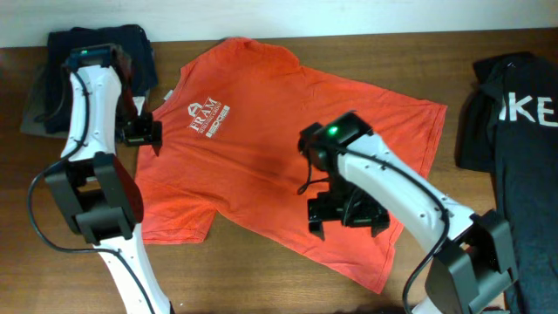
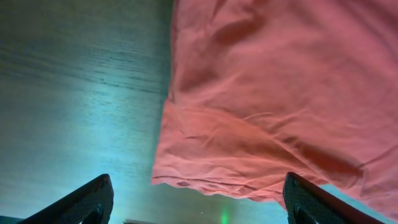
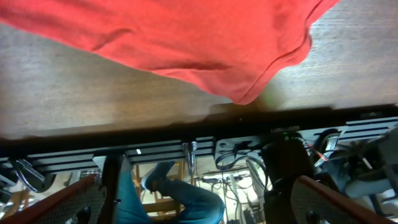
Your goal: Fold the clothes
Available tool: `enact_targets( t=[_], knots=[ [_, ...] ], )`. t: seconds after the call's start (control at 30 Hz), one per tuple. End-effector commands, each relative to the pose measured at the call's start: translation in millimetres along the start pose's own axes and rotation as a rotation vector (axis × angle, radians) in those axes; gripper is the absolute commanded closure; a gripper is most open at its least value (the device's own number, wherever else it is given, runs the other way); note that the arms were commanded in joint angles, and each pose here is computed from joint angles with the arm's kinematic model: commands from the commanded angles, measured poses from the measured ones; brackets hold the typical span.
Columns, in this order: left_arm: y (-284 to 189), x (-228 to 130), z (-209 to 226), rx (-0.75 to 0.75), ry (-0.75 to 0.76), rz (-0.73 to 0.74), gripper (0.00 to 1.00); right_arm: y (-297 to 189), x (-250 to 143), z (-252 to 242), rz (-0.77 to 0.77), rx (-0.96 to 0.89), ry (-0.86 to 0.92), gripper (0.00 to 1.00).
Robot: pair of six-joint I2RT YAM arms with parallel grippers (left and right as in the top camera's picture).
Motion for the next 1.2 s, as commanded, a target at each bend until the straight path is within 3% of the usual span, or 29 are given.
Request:
enact_targets(
  t=[0.0,0.37,0.43,0.57,0.7,0.93,1.17],
  knots=[
    [2.4,-6.5,2.7,-0.020,-0.020,0.009,0.13,-3.7,-10.4,5.1,-0.035,-0.034,0.018,0.00],
    [26.7,4.8,4.6,0.007,-0.034,-0.029,0.13,-0.2,-3.2,12.3,-0.093,-0.009,0.056,0.00],
    [26.9,5.9,5.6,0.006,-0.037,-0.035,0.13,5.8,0.8,13.6,-0.102,-0.001,0.055,0.11],
    [27.6,7.7,10.0,0.003,-0.048,-0.041,0.13,26.9,3.1,14.9,-0.059,0.021,0.057,0.55],
    [28.7,8.6,14.0,0.000,-0.059,-0.041,0.13,42.8,1.6,18.1,-0.005,0.072,0.058,0.82],
    [28.7,8.9,13.6,-0.008,-0.060,-0.042,0.34,63.1,3.7,20.8,0.021,0.117,0.057,0.89],
    [30.1,10.8,13.3,-0.009,-0.060,-0.050,0.38,85.0,6.8,17.2,0.026,0.117,0.089,0.90]
  ],
)
Point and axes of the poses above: each gripper's point midway between its finger pads, its own y axis out along the fingers, its own z axis along the line the jaws close on, x = y × z, the point moved 9 cm from there along -y, back along the fingers, and after that the axes turned 8 degrees about -y, right-handed, at the moved point
